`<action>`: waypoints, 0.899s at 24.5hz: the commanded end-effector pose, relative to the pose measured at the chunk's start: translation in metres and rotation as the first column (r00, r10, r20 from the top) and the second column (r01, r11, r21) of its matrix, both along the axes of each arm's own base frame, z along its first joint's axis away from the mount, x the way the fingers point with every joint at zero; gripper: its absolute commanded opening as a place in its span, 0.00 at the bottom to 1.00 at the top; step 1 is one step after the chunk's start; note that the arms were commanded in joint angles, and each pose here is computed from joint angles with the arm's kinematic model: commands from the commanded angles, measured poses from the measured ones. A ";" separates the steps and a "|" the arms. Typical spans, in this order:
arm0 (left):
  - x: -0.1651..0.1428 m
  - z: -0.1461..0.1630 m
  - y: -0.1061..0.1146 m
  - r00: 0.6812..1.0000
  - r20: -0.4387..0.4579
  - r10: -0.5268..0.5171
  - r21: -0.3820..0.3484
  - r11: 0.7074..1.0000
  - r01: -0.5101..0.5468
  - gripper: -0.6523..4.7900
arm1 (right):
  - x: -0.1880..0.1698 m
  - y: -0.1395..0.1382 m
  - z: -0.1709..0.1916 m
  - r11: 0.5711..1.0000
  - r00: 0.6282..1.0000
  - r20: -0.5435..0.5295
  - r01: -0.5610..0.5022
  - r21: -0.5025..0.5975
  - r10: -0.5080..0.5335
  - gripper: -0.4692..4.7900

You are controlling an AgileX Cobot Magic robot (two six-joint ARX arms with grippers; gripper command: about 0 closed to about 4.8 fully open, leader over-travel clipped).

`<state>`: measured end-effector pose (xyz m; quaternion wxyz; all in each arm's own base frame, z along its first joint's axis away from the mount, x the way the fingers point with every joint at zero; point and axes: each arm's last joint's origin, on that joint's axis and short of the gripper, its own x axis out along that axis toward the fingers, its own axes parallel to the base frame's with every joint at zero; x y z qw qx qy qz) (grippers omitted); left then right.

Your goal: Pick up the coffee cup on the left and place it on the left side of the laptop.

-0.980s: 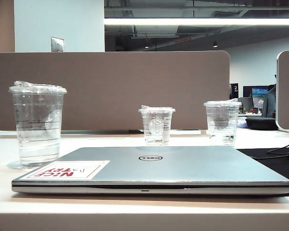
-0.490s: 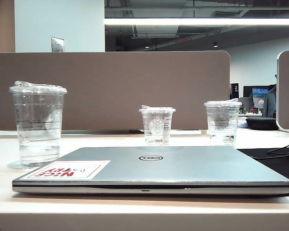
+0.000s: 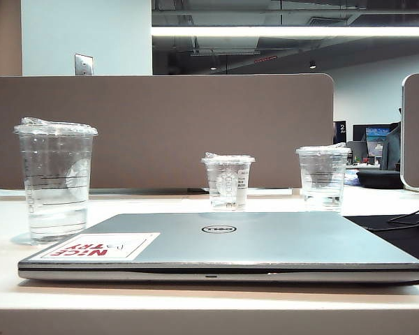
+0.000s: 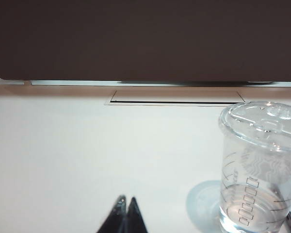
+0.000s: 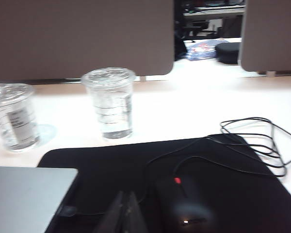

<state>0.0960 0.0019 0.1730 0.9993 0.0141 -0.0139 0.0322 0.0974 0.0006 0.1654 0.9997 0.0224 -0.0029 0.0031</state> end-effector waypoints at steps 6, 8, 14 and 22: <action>0.000 0.002 0.000 1.000 0.012 0.000 -0.010 1.000 0.000 0.11 | 0.000 0.001 0.000 1.000 1.000 0.015 -0.008 0.000 0.008 0.08; 0.000 0.001 0.000 1.000 0.010 0.000 -0.012 1.000 0.000 0.11 | 0.000 0.001 0.000 1.000 1.000 0.015 -0.008 0.000 0.008 0.08; 0.000 0.001 0.000 1.000 0.006 0.001 -0.011 1.000 -0.001 0.11 | 0.000 0.001 0.000 1.000 1.000 0.015 -0.009 0.000 0.009 0.08; 0.000 0.001 0.000 1.000 0.006 0.002 -0.011 1.000 -0.002 0.11 | 0.000 0.001 0.000 1.000 1.000 0.015 -0.008 0.000 0.008 0.08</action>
